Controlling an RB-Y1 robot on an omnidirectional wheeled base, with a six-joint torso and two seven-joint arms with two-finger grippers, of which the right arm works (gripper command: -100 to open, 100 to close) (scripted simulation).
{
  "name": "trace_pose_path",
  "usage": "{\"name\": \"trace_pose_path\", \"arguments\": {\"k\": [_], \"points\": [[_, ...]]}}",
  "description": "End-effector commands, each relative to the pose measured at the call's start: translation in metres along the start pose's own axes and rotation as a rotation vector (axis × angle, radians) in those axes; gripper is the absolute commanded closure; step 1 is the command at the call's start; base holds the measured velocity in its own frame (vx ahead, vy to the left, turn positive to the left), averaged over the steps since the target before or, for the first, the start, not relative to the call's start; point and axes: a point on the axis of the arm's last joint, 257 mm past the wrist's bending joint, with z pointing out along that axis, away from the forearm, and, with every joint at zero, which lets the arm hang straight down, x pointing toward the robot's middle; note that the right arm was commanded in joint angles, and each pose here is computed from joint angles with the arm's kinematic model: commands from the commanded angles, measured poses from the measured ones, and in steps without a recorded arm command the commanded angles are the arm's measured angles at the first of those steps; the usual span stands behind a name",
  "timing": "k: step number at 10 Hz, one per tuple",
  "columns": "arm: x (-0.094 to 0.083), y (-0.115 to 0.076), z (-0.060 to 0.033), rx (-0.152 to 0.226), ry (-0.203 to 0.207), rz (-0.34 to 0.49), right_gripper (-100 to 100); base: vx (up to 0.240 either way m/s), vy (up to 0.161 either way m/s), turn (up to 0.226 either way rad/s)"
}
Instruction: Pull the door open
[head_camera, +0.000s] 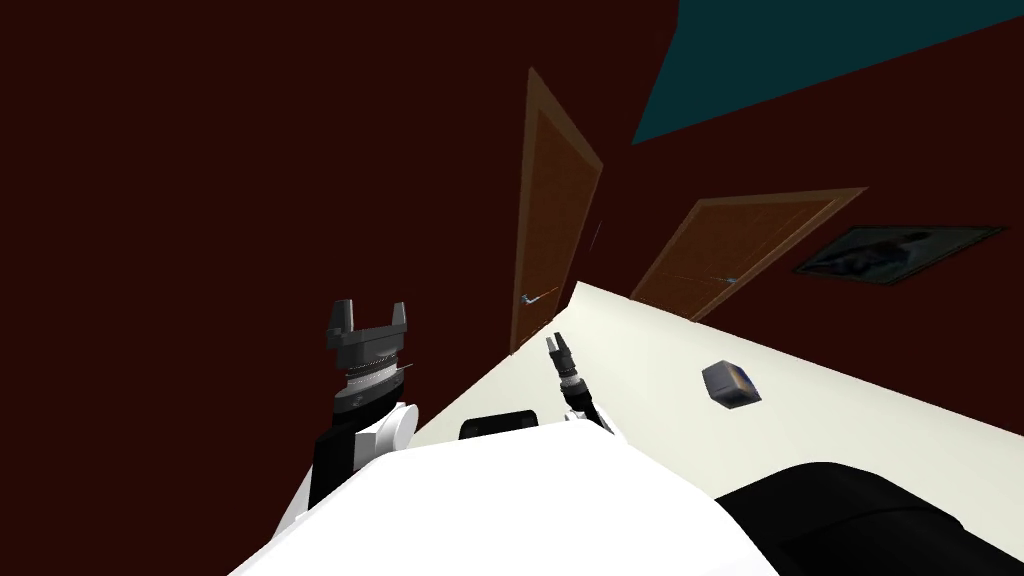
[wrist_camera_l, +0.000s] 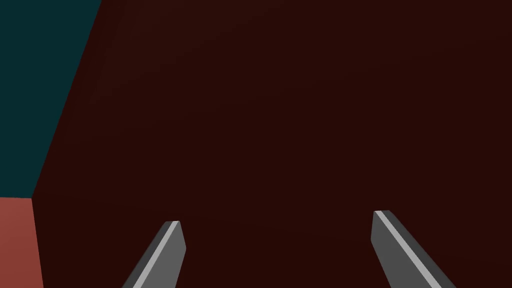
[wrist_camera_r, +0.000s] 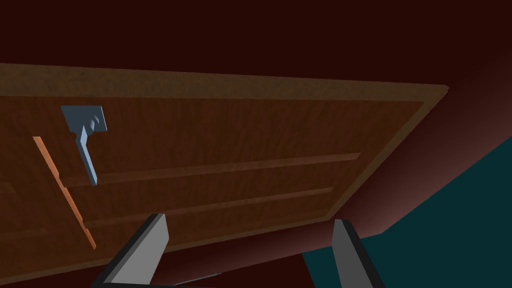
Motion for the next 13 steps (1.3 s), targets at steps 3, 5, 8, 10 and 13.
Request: {"name": "trace_pose_path", "arguments": {"k": [3,5,8,10,13], "points": [[-0.007,-0.025,-0.0133,0.049,0.009,0.026,-100,0.079,-0.064,0.134],[-0.011,-0.038,-0.0218,0.077,0.013,0.038,-100,0.079,-0.05,0.157],[-0.018,-0.056,-0.0349,0.117,0.017,0.054,-100,0.082,-0.064,0.138],[-0.023,-0.067,-0.0439,0.144,0.018,0.063,-100,0.078,-0.067,0.151],[-0.031,-0.083,-0.0576,0.182,0.018,0.075,-100,0.073,-0.065,0.142]]}}
